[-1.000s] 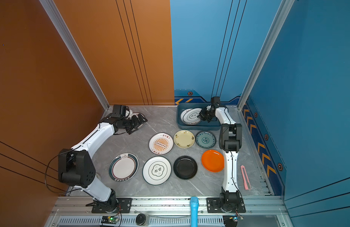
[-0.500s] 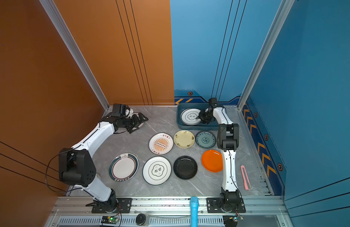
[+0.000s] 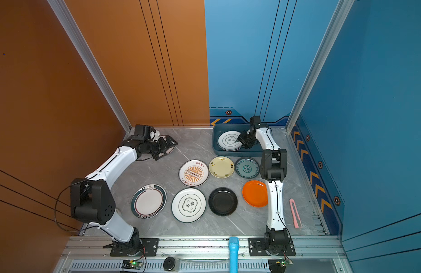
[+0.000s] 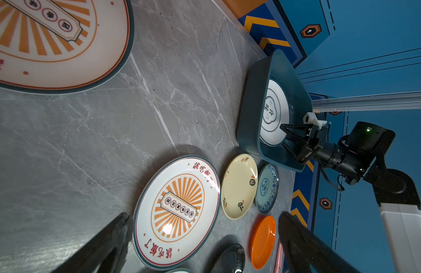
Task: Place the plates into the plastic bin on the countertop
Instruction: 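Lower the plate into teal bin with right gripper while left gripper withdraws, then open and raise right gripper while left gripper grasps near sunburst plate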
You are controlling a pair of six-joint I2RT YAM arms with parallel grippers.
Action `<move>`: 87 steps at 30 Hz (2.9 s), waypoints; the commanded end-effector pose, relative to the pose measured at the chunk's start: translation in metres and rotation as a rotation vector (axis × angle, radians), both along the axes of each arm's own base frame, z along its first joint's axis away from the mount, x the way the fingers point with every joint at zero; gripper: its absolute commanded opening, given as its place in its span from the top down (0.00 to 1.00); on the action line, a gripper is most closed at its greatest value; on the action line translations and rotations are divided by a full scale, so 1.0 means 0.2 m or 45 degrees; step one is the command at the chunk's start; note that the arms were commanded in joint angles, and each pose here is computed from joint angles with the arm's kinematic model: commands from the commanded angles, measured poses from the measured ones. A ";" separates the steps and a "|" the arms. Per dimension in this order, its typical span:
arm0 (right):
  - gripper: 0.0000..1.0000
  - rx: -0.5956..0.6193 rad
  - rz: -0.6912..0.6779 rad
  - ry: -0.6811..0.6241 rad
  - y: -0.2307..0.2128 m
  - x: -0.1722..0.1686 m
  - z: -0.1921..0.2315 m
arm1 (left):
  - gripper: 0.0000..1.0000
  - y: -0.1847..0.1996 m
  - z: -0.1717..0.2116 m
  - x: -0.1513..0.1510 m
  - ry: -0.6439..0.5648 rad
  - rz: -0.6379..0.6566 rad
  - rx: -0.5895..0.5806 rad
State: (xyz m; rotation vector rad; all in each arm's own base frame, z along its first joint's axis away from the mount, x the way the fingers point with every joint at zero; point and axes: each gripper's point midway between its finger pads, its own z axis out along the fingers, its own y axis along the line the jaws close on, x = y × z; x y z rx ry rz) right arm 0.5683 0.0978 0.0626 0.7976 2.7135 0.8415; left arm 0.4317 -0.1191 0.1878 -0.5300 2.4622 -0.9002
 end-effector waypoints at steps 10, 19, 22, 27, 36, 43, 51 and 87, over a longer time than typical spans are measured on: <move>0.54 -0.084 -0.010 -0.033 -0.09 -0.03 0.16 | 0.03 -0.02 -0.01 0.00 -0.005 -0.052 -0.003; 0.54 -0.076 -0.017 -0.058 -0.12 -0.02 0.21 | 0.03 -0.02 -0.04 -0.02 0.009 -0.067 0.010; 0.54 -0.072 -0.019 -0.080 -0.13 -0.01 0.25 | 0.03 -0.02 -0.05 -0.02 0.010 -0.070 0.010; 0.54 -0.096 -0.050 -0.092 -0.17 -0.01 0.29 | 0.03 -0.03 -0.05 -0.02 0.009 -0.078 0.012; 0.55 -0.177 -0.033 -0.010 -0.23 -0.07 0.21 | 0.04 -0.04 -0.07 -0.02 0.018 -0.096 0.014; 0.54 -0.200 -0.002 -0.018 -0.24 -0.08 0.21 | 0.05 -0.04 -0.12 -0.09 0.058 -0.150 0.072; 0.50 -0.209 -0.013 -0.206 -0.27 0.02 0.48 | 0.06 -0.05 -0.23 -0.14 0.100 -0.213 0.113; 0.30 -0.211 -0.015 -0.312 -0.35 -0.10 0.76 | 0.13 -0.22 -0.67 -0.53 0.298 -0.342 0.089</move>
